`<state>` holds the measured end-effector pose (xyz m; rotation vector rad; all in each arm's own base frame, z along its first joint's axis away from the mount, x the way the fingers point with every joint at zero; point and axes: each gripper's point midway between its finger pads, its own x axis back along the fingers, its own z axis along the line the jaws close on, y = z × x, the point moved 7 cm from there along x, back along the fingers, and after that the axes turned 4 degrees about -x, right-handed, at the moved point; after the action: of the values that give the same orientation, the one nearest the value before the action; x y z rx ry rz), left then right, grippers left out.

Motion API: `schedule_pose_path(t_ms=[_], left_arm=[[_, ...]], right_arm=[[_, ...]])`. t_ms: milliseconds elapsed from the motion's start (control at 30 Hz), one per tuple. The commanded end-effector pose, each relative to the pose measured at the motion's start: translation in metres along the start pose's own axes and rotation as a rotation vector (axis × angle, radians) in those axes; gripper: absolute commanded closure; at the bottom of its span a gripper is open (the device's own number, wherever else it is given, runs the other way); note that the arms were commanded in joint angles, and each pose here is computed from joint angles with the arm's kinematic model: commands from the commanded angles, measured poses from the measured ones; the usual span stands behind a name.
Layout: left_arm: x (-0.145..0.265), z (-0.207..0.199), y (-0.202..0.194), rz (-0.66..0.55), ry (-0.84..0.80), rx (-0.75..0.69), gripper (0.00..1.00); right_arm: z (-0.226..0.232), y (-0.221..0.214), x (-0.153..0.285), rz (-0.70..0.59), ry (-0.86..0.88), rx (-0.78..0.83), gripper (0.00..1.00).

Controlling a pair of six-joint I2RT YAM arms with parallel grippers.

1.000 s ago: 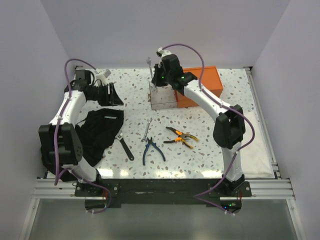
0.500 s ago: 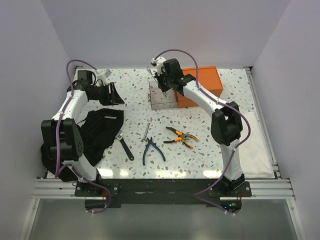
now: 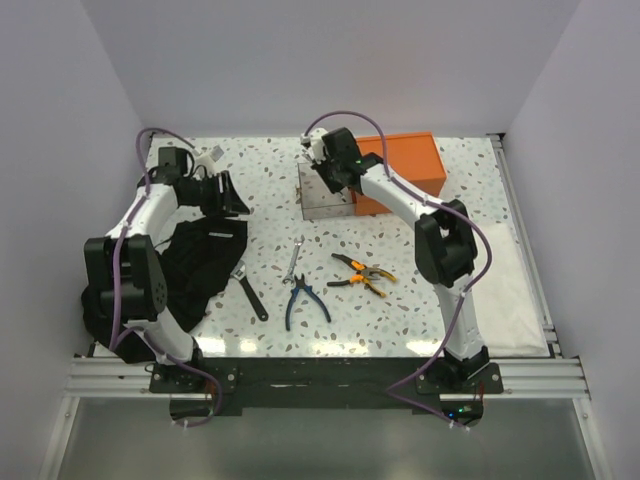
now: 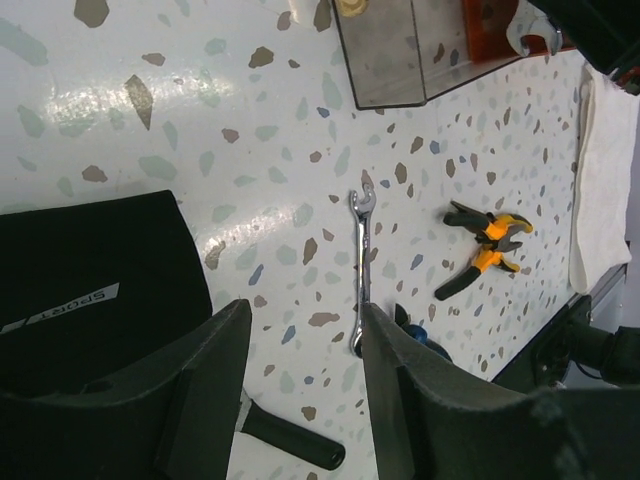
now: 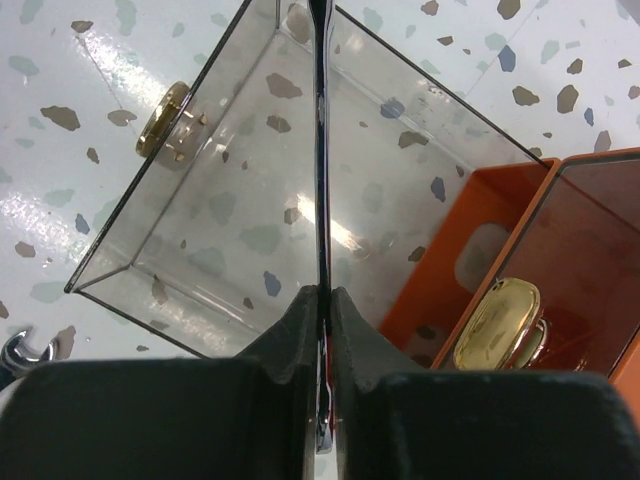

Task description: Sort the tools into containers

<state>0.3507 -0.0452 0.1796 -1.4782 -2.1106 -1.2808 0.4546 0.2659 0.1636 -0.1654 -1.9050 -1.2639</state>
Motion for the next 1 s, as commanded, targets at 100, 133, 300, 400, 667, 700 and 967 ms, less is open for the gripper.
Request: schedule_pose_path(t_ms=[100, 133, 300, 400, 667, 700, 967], left_arm=[[0.002, 0.012, -0.025, 0.082, 0.117, 0.074, 0.46], [0.002, 0.012, -0.030, 0.098, 0.118, 0.082, 0.46], [0.007, 0.007, -0.060, 0.124, 0.127, 0.114, 0.46], [0.019, -0.001, -0.061, 0.045, 0.162, 0.088, 0.46], [0.067, -0.007, 0.015, -0.307, 0.428, -0.016, 0.42], [0.074, -0.004, 0.022, -0.348, 0.471, 0.003, 0.40], [0.119, -0.011, 0.048, -0.629, 0.527, 0.099, 0.31]], right_arm=[[-0.007, 0.038, 0.037, -0.129, -0.037, -0.019, 0.59], [-0.006, 0.044, 0.046, -0.149, -0.028, -0.034, 0.53], [0.025, 0.056, 0.073, -0.219, 0.154, -0.038, 0.49], [0.063, 0.048, 0.087, -0.209, 0.302, -0.028, 0.47], [0.183, -0.004, 0.099, -0.068, 0.544, 0.021, 0.37], [0.192, -0.013, 0.098, -0.040, 0.555, 0.008, 0.36], [0.267, -0.038, 0.091, 0.023, 0.519, 0.071, 0.32]])
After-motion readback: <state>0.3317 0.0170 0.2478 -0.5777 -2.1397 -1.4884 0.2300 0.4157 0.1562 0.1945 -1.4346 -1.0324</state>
